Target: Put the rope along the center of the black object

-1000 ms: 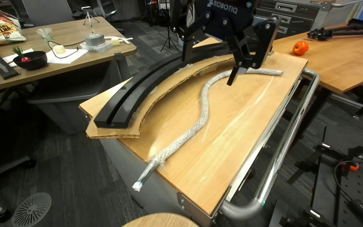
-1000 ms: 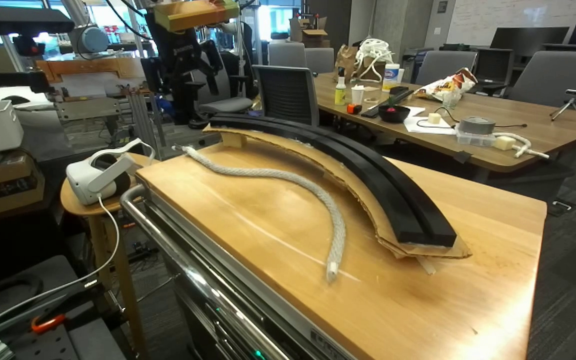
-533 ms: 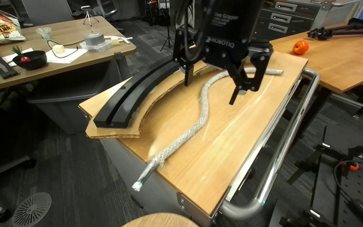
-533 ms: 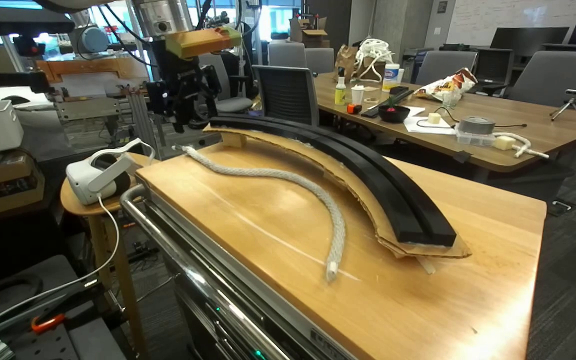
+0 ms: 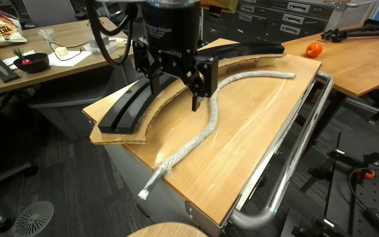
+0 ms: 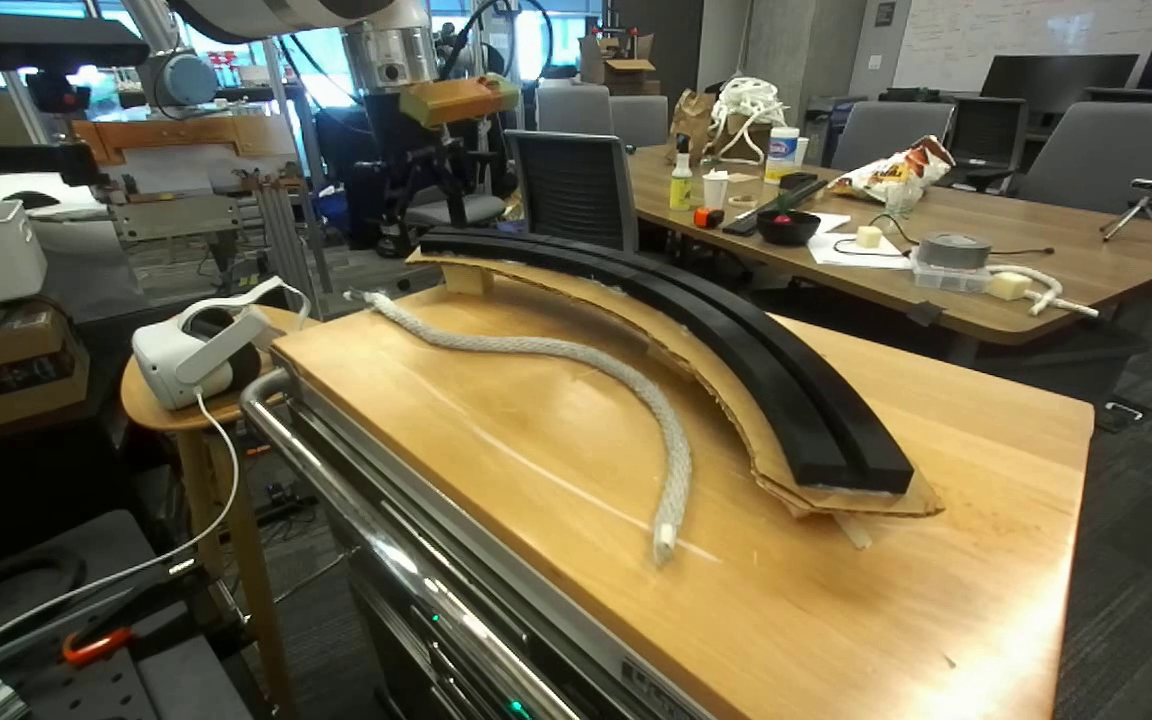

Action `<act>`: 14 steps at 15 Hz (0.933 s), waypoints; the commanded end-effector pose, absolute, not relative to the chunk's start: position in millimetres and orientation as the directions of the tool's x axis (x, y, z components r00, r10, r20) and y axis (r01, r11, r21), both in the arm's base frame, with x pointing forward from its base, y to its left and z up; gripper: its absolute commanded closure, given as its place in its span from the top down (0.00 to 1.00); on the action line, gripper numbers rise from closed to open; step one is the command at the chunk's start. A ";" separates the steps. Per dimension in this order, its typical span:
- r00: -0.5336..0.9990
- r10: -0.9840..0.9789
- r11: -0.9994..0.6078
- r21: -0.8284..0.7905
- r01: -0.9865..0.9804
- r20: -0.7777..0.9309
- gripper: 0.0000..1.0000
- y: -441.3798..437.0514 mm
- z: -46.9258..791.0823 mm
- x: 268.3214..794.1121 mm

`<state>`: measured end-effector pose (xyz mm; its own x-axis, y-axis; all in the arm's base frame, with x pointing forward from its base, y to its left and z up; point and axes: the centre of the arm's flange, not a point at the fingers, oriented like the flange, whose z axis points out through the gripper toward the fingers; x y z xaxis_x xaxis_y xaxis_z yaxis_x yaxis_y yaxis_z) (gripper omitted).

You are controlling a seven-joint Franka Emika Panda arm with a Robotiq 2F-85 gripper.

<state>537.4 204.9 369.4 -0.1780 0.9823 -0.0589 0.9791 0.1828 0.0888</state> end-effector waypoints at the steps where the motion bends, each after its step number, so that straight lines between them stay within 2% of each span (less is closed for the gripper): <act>1: -0.144 0.982 0.145 0.005 0.989 -0.126 1.00 217.3 364.2 548.1; 6: -0.158 0.981 0.159 0.003 0.987 -0.113 1.00 211.3 350.7 538.5; 14: -0.190 0.975 0.174 -0.141 0.975 -0.114 1.00 228.4 284.6 523.7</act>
